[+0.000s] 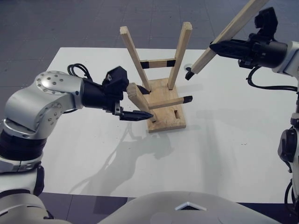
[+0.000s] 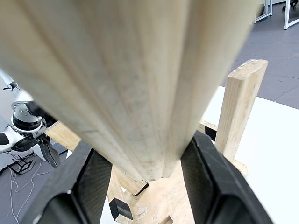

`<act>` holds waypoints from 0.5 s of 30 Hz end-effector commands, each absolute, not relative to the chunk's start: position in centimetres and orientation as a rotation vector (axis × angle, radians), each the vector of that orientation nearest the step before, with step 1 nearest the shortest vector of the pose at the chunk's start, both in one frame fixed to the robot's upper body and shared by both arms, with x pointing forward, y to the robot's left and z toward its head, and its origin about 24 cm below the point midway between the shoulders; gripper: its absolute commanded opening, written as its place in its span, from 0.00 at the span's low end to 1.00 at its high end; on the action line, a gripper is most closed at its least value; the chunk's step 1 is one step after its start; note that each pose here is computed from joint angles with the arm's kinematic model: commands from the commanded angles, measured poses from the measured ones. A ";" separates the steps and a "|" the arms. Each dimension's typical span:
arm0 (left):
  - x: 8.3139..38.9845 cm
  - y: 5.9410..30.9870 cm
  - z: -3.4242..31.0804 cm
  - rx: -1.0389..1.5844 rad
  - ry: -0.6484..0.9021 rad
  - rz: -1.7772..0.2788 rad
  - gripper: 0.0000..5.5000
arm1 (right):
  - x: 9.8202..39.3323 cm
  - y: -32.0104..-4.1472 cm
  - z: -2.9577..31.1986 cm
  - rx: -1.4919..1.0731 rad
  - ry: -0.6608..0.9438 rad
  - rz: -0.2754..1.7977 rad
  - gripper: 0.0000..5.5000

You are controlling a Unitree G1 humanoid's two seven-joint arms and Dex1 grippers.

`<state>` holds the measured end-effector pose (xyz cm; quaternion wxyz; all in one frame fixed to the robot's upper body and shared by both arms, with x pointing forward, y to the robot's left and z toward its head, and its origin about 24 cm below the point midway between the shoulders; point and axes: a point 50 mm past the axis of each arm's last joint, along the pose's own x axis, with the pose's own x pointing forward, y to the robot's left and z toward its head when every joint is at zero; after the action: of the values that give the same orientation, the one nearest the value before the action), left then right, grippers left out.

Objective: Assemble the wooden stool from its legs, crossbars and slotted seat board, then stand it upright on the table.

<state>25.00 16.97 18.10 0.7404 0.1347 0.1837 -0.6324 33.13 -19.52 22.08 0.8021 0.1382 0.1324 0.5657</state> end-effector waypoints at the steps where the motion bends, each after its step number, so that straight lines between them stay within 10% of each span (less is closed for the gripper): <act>1: 25.8 17.0 17.0 0.321 0.425 -1.379 0.75 | 33.1 -19.1 23.3 0.277 0.248 1.227 0.38; 15: 24.9 16.9 12.6 0.322 0.504 -1.367 0.75 | 33.1 -18.8 23.9 0.269 0.232 1.234 0.38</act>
<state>25.94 16.55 15.71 0.7477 0.1675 0.1586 -0.6227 33.15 -19.00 22.98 0.8010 0.1309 0.1210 0.5715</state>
